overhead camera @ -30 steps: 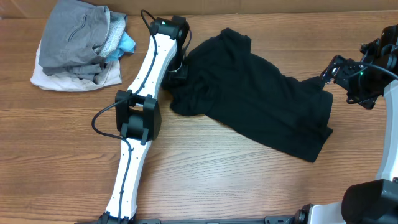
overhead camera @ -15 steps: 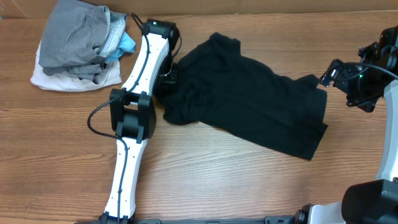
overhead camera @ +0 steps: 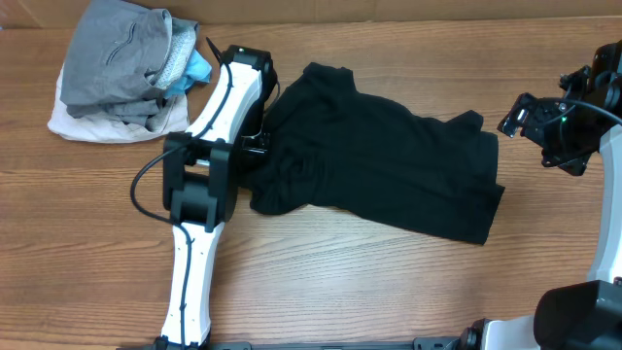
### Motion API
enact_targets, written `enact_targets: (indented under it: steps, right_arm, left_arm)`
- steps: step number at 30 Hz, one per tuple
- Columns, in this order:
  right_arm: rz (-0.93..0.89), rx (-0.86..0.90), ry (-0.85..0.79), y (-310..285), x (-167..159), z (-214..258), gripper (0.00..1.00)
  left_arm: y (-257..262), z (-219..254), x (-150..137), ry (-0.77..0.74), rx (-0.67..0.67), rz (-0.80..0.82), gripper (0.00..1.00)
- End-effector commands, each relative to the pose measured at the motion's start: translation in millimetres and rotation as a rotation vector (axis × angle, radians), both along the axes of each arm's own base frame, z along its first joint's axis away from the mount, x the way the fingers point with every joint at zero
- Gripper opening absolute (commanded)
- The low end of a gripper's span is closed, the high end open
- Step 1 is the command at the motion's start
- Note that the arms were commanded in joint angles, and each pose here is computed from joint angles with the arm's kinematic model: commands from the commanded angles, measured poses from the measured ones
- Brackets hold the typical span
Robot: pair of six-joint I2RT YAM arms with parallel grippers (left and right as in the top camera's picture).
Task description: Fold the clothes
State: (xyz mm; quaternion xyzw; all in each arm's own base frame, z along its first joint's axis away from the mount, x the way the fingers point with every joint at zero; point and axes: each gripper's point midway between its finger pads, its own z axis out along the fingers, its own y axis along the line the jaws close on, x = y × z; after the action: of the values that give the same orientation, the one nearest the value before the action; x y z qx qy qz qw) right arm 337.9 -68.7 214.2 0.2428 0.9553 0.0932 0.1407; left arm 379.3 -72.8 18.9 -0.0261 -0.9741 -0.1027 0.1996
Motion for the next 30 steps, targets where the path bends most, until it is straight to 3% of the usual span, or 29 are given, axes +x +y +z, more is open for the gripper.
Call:
enact_targets:
  steps: [1,7,11,13,15,17,18,21,23,30]
  right_arm:
    - [0.024,-0.014,-0.019,0,4,5,1.0]
    - [0.031,-0.017,-0.022,0,4,5,1.0]
    - [0.034,-0.021,-0.043,-1,9,7,1.0]
    - [0.035,-0.019,-0.05,-1,11,7,1.0]
    - [0.038,-0.021,-0.055,0,12,8,1.0]
    - [0.044,-0.022,-0.058,2,13,8,1.0]
    - [0.051,-0.022,-0.059,4,14,8,1.0]
    - [0.07,-0.021,-0.059,11,15,8,1.0]
    - [0.081,-0.022,-0.062,15,16,8,1.0]
    - [0.122,-0.024,-0.06,29,18,8,1.0]
  left_arm:
    - [14,43,0,-0.097,0.041,0.018,0.04]
    - [22,61,-7,-0.119,0.036,0.025,0.04]
    - [11,80,16,-0.242,-0.033,-0.037,0.06]
    - [-9,97,35,-0.342,-0.118,-0.105,0.19]
    - [-34,118,60,-0.469,-0.217,-0.183,0.38]
    - [-64,141,91,-0.629,-0.306,-0.255,0.47]
    - [-81,155,111,-0.732,-0.346,-0.278,0.62]
    - [-112,170,145,-0.898,-0.407,-0.321,0.91]
    - [-126,170,157,-0.946,-0.442,-0.359,0.99]
    - [-165,137,204,-1.068,-0.5,-0.412,1.0]
